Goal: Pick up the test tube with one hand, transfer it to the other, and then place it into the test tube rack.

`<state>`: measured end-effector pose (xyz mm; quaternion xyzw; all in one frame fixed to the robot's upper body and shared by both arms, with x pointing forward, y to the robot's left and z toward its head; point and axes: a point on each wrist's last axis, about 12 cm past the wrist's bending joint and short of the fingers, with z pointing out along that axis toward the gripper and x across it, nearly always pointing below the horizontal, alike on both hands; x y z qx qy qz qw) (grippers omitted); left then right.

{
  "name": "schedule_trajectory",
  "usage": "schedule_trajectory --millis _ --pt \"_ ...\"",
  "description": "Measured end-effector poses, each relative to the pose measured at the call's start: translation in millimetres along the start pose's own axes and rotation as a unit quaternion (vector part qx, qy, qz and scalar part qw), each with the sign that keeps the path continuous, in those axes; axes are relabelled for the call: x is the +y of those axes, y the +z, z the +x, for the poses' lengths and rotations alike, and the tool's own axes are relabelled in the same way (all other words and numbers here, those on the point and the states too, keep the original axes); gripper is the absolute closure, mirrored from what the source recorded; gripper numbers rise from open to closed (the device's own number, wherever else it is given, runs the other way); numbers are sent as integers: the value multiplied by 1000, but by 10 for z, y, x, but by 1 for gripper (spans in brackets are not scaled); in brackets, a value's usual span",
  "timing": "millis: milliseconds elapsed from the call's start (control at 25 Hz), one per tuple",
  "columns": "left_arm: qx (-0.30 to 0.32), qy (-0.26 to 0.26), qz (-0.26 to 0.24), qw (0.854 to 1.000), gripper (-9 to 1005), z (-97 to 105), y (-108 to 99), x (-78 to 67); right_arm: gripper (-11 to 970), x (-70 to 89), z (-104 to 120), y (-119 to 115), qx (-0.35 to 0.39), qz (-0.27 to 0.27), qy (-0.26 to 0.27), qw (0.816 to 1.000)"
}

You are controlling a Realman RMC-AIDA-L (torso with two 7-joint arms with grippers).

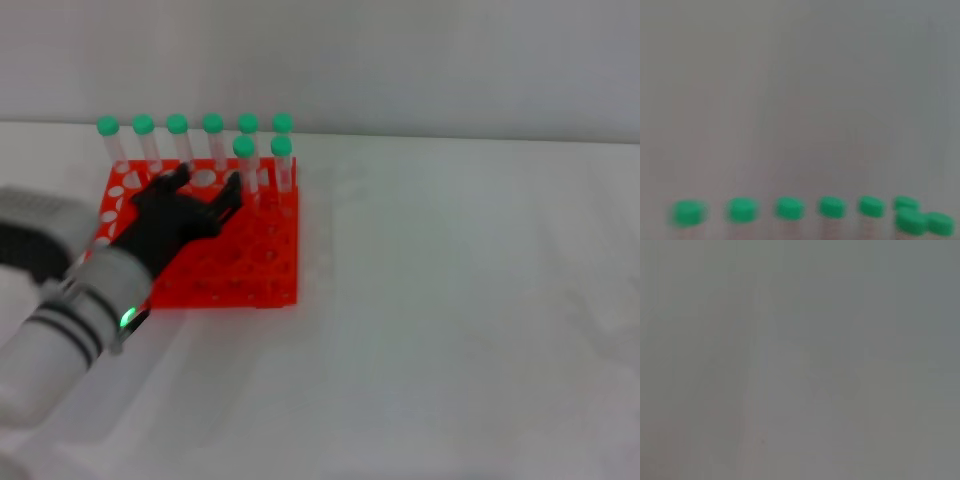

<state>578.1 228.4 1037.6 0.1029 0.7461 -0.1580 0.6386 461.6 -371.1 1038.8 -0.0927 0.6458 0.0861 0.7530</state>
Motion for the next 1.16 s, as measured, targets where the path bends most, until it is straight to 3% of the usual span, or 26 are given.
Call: schedule_trajectory --millis 120,200,440,520,760,1160 --pt "-42 -45 -44 997 402 145 -390 176 87 -8 1 -1 1 3 -1 1000" --pt "-63 -65 -69 993 297 183 -542 256 87 -9 1 -1 1 3 -1 1000" --pt "-148 -107 -164 969 102 284 -1111 547 87 -21 9 -16 2 11 1 1000" --pt "-157 -119 -190 962 102 332 -1239 627 87 -39 16 -33 2 21 3 1000" --pt "-144 -157 -209 955 102 439 -1373 721 87 -96 24 -68 0 51 10 999" --pt "-144 -156 -194 958 102 420 -1313 678 87 -86 56 -104 8 56 15 998"
